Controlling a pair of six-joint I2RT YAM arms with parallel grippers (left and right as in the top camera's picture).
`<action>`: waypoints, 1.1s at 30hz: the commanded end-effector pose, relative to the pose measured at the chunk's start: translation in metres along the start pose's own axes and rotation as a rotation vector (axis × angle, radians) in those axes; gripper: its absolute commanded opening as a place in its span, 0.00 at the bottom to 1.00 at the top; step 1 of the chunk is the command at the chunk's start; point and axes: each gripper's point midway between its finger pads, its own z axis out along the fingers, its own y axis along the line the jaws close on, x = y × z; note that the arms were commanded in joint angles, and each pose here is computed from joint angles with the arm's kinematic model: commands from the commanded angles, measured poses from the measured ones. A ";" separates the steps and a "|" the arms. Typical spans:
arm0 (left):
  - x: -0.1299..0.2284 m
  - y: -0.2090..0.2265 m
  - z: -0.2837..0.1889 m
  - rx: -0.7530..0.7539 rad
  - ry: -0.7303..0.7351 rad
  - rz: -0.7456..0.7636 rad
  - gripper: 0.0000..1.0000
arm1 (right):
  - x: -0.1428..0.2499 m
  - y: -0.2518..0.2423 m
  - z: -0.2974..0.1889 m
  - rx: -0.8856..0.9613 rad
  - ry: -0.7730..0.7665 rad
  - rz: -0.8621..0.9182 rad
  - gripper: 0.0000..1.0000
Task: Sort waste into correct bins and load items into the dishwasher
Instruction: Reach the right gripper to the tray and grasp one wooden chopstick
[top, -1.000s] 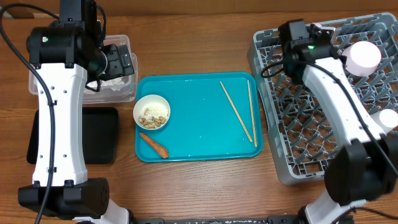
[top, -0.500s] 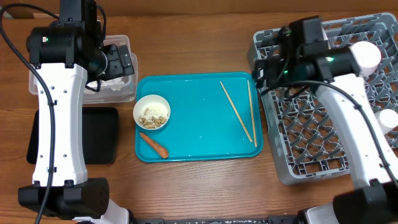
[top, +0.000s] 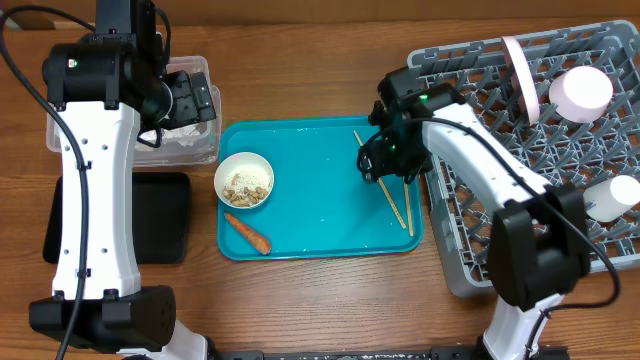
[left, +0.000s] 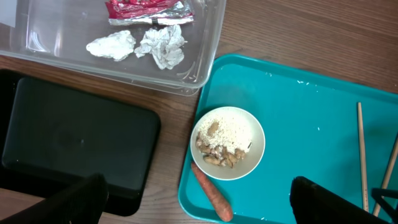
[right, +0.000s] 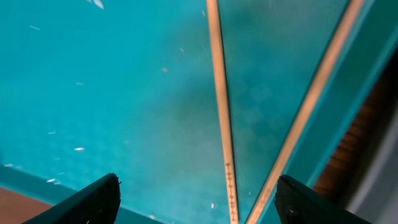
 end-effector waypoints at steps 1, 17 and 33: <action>-0.002 -0.002 -0.002 0.011 -0.008 -0.006 0.95 | 0.004 -0.004 0.022 0.029 0.056 -0.006 0.82; -0.002 -0.002 -0.002 0.011 -0.008 -0.006 0.95 | 0.013 -0.008 0.070 0.049 0.153 -0.009 0.63; -0.002 -0.002 -0.002 0.011 -0.008 -0.006 0.95 | 0.026 -0.010 0.074 0.057 0.191 0.061 0.08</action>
